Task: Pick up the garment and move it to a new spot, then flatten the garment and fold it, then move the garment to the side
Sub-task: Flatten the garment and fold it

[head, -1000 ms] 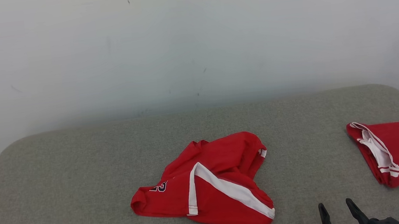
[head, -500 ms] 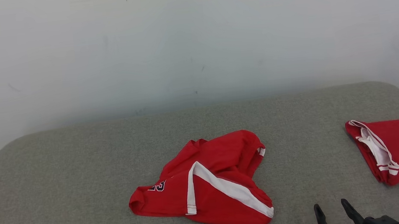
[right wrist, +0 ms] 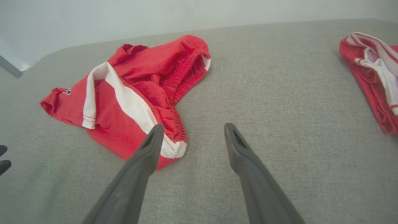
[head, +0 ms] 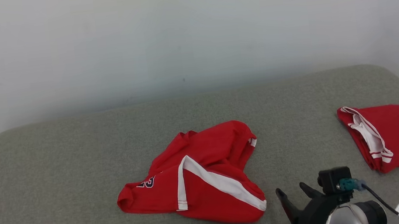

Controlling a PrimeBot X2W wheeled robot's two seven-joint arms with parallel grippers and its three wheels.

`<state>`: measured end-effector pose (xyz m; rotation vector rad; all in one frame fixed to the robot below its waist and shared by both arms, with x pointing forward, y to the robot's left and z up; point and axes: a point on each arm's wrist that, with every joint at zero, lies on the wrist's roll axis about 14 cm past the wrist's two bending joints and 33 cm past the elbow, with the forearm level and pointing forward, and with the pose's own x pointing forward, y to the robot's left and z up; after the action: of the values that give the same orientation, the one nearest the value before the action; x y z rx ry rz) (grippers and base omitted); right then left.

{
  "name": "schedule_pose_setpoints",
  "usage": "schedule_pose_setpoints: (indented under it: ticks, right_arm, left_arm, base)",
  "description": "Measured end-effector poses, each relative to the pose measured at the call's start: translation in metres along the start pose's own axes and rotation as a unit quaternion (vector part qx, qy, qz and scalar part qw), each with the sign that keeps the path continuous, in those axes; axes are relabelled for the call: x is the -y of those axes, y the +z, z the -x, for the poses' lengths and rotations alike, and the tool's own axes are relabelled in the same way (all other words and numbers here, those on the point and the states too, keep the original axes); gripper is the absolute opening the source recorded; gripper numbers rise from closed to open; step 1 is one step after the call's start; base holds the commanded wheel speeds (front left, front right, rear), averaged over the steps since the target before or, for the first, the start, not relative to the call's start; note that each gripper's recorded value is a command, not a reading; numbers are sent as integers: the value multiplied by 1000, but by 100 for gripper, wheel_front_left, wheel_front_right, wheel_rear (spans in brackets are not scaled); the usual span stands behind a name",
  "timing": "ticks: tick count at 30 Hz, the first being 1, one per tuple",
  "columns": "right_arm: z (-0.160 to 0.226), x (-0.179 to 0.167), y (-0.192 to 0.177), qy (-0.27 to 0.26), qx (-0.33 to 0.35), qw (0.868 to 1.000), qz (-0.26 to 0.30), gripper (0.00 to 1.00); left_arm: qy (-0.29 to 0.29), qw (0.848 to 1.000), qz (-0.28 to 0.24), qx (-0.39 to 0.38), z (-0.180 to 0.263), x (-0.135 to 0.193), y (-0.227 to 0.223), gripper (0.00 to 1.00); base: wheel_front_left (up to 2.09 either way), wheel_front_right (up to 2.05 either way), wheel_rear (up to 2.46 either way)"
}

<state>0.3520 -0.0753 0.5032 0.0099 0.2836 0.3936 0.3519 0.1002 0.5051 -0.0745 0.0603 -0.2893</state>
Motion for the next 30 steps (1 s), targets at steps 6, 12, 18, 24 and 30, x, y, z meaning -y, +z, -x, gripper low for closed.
schedule_pose_setpoints:
  ticks: [6,12,18,24,30]
  right_arm:
    - [-20,9,-17,0,-68,998,-5,100]
    - [-36,4,-36,18,-112,993,-6,100]
    - [-46,9,-45,17,-122,992,-12,100]
    - [-51,7,-48,24,-121,992,-16,100]
    - [-56,5,-52,33,-128,991,-32,100]
  left_arm:
    - [-48,996,-30,-62,-41,22,-12,100]
    - [-42,992,-56,-109,-74,22,-24,100]
    - [-52,991,-50,-112,-95,31,-22,100]
    - [-56,986,-59,-148,-99,39,-38,100]
    - [-59,984,-63,-155,-105,45,-44,73]
  base:
    - [0,0,0]
    - [0,0,0]
    - [0,0,0]
    - [0,0,0]
    - [0,0,0]
